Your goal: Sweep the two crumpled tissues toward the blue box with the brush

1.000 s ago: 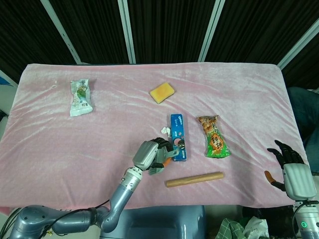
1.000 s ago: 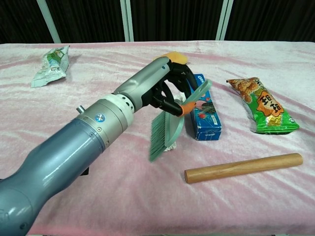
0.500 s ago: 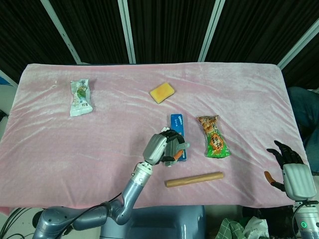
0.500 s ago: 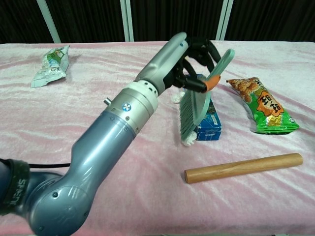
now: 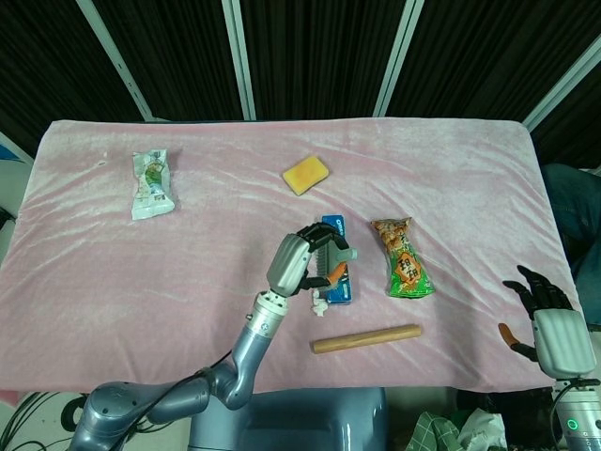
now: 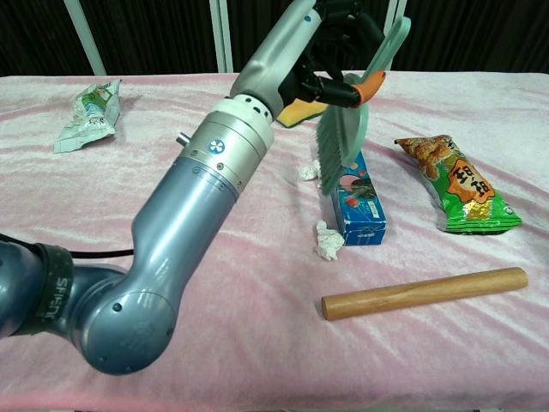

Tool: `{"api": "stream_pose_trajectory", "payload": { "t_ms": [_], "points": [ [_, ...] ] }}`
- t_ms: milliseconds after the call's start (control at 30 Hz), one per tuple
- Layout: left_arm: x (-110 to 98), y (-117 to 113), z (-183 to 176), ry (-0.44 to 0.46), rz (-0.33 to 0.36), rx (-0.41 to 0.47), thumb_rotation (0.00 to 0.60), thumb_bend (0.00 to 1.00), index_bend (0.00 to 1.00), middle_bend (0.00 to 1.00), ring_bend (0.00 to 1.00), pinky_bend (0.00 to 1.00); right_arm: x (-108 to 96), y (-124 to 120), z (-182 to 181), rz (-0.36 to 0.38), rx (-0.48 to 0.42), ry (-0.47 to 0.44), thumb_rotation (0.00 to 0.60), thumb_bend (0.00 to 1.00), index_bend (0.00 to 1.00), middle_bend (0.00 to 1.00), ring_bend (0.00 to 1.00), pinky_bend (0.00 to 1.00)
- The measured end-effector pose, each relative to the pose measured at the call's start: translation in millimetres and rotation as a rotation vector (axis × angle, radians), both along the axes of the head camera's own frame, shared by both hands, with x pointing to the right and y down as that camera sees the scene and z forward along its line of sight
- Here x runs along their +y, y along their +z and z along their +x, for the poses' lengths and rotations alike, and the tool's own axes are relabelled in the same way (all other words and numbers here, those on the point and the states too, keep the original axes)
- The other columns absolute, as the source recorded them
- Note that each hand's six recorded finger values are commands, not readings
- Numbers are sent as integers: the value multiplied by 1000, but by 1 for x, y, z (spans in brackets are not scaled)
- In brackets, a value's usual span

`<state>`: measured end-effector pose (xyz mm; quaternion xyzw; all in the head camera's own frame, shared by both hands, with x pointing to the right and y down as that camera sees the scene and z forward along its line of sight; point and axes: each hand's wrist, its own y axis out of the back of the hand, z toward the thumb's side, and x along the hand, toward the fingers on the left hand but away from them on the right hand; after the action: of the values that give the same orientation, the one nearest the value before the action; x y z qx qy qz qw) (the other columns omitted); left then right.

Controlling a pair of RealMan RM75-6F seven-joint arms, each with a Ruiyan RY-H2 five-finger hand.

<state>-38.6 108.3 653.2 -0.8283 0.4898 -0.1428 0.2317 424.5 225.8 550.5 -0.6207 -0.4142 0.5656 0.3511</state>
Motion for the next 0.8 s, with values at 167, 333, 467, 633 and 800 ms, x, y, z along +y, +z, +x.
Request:
{"api": "stream_pose_trajectory", "payload": {
  "t_ms": [167,333,467,633,800],
  "points": [
    [-15,8,-26,53,46,-171,600,375,634,657,301,421,0,1,-1,-3,5,-5,600,198,270,101,123,194],
    [-32,18,-59,129,61,-366,600,375,614,645,301,416,1,1,-1,-1,6,1,600,199,270,101,123,194],
    [-43,22,-87,176,28,-490,600,376,619,647,301,415,1,1,-1,-3,6,0,600,198,270,100,123,194],
    [-51,22,-126,217,-50,-602,600,377,621,650,301,412,0,1,0,-1,6,3,600,198,270,100,123,194],
    [-43,36,-174,258,-138,-733,600,382,621,649,301,410,2,1,0,-7,2,4,600,198,271,101,123,194]
  ]
}}
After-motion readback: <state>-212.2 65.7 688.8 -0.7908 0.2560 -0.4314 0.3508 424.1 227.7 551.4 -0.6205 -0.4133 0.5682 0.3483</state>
